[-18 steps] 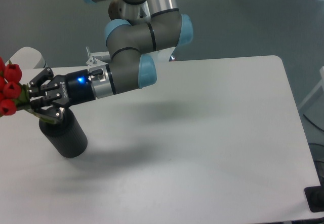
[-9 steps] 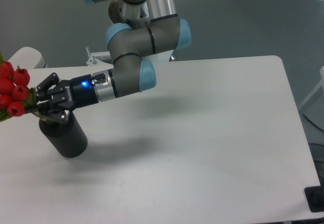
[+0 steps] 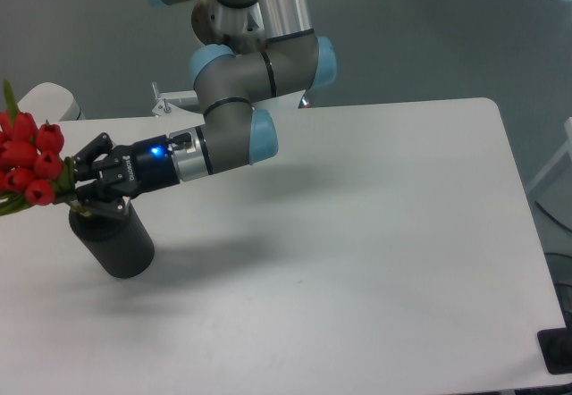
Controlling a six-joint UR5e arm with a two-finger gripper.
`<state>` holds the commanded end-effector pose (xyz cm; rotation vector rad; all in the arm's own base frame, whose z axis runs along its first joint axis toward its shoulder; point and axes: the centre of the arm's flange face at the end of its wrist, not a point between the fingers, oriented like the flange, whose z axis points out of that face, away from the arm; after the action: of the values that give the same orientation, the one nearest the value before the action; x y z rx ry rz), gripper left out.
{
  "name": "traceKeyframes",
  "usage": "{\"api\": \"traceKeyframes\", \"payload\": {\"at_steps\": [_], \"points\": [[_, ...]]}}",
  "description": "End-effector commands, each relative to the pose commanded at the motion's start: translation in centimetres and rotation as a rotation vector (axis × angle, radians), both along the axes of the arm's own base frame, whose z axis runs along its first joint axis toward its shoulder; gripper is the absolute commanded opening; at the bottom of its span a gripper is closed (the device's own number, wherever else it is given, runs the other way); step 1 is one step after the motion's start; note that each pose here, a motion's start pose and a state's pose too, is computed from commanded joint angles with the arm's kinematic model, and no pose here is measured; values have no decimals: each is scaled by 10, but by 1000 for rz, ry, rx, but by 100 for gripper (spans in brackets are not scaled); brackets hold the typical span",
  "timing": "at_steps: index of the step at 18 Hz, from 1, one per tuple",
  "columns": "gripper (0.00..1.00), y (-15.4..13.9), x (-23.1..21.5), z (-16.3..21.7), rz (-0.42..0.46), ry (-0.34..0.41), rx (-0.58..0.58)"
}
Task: Insert the flowers into the vase
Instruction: 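Tilt the tulips upright in the vase and open the gripper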
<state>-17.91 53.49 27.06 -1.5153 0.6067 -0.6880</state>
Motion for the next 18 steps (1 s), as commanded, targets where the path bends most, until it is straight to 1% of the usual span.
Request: {"api": "traceKeyframes", "payload": {"at_steps": [5, 11, 13, 15, 16, 17, 18], "points": [[38, -4, -13, -4, 23, 2, 2], [46, -12, -28, -8, 55, -5, -5], [50, -16, -33, -9, 67, -10, -8], [58, -19, -36, -11, 77, -13, -13], [63, -19, -36, -12, 76, -12, -16], [71, -20, -38, -13, 77, 0, -26], [74, -21, -39, -14, 77, 12, -39]]}}
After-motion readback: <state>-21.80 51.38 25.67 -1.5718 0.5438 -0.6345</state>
